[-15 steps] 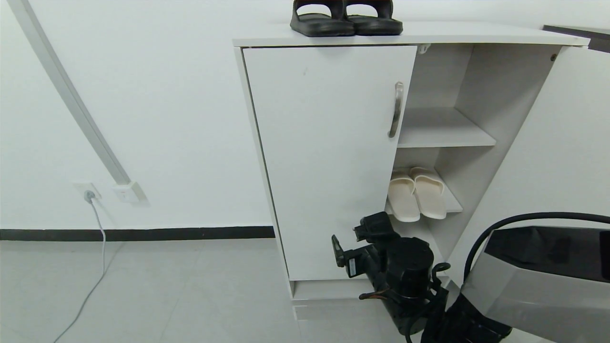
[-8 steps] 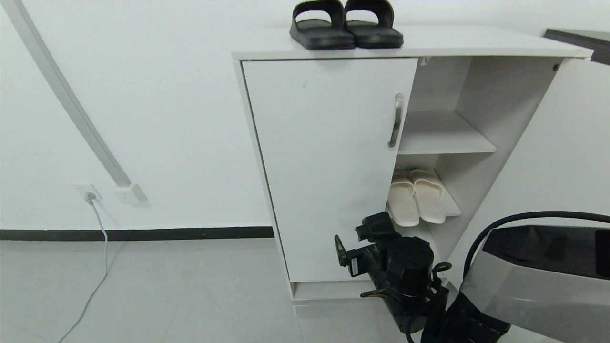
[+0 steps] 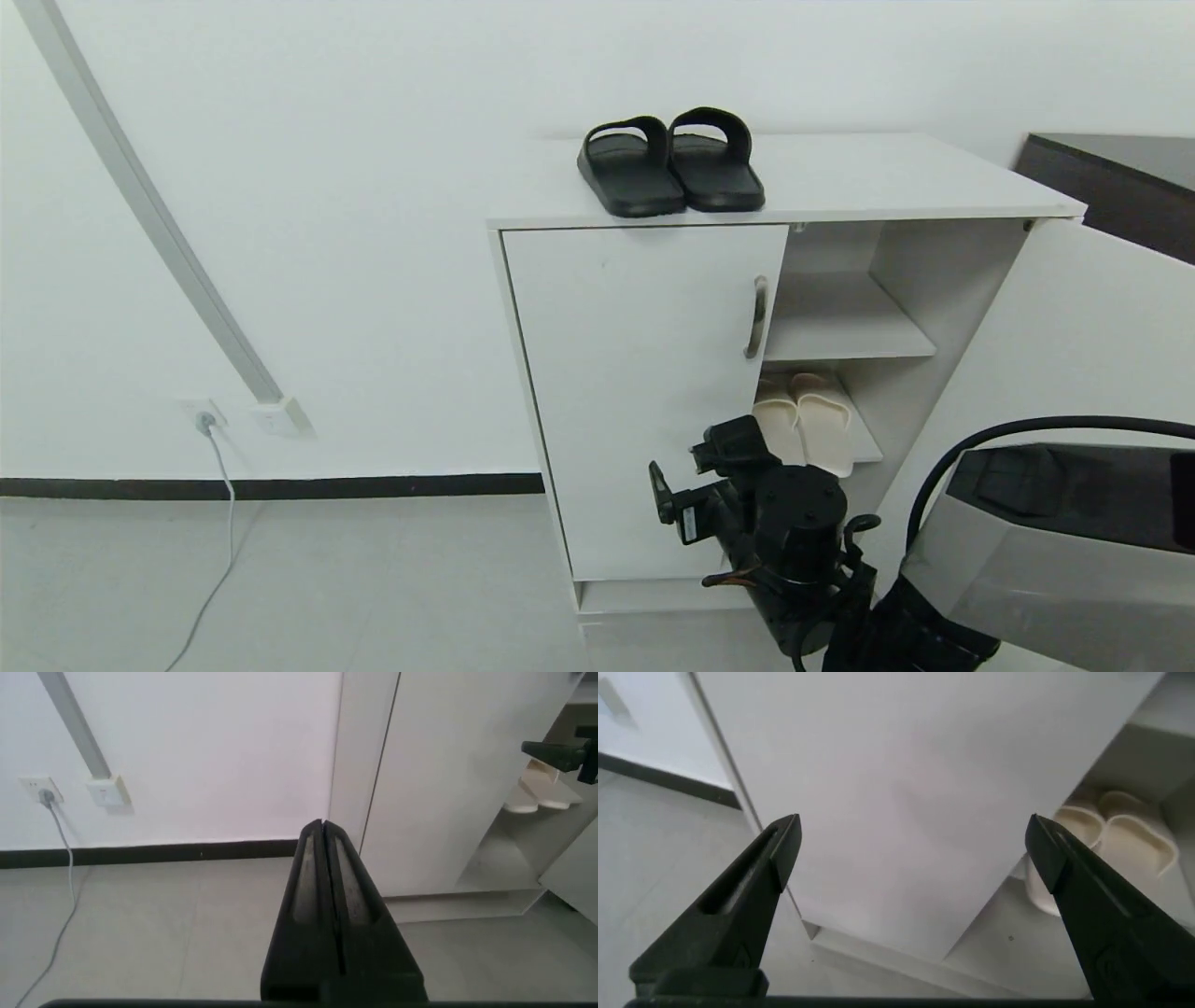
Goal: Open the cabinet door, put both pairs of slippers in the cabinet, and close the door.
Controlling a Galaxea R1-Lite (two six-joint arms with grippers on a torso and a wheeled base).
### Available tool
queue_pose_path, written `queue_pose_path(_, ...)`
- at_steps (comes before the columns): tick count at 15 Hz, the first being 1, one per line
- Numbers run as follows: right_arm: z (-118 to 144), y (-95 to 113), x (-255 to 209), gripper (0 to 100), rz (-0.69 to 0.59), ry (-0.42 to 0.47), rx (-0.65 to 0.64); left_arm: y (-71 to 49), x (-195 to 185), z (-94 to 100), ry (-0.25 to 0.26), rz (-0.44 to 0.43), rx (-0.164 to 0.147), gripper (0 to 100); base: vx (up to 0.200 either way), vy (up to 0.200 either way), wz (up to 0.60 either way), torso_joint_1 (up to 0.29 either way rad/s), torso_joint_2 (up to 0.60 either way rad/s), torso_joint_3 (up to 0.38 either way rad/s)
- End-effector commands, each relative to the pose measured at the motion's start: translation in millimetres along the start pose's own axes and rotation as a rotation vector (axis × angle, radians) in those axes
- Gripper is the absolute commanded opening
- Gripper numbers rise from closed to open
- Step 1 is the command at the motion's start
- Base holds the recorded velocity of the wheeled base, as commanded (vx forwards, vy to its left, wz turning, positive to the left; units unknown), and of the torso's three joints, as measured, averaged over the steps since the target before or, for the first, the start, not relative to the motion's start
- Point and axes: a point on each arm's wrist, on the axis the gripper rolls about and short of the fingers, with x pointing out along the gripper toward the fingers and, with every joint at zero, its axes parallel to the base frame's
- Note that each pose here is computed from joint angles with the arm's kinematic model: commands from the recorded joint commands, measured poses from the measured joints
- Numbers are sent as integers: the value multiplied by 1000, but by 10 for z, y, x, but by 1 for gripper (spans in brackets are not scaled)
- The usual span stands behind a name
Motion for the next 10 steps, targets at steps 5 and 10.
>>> queue_pose_path(5, -2, 3, -4, 100, 5, 1, -1, 0, 0, 1, -1, 0, 1, 0, 0, 0, 0, 159, -481, -318)
queue_pose_path(10, -5, -8, -11, 100, 4, 1, -1, 0, 0, -1, 1, 0, 1, 0, 0, 0, 0, 196, -499, -309)
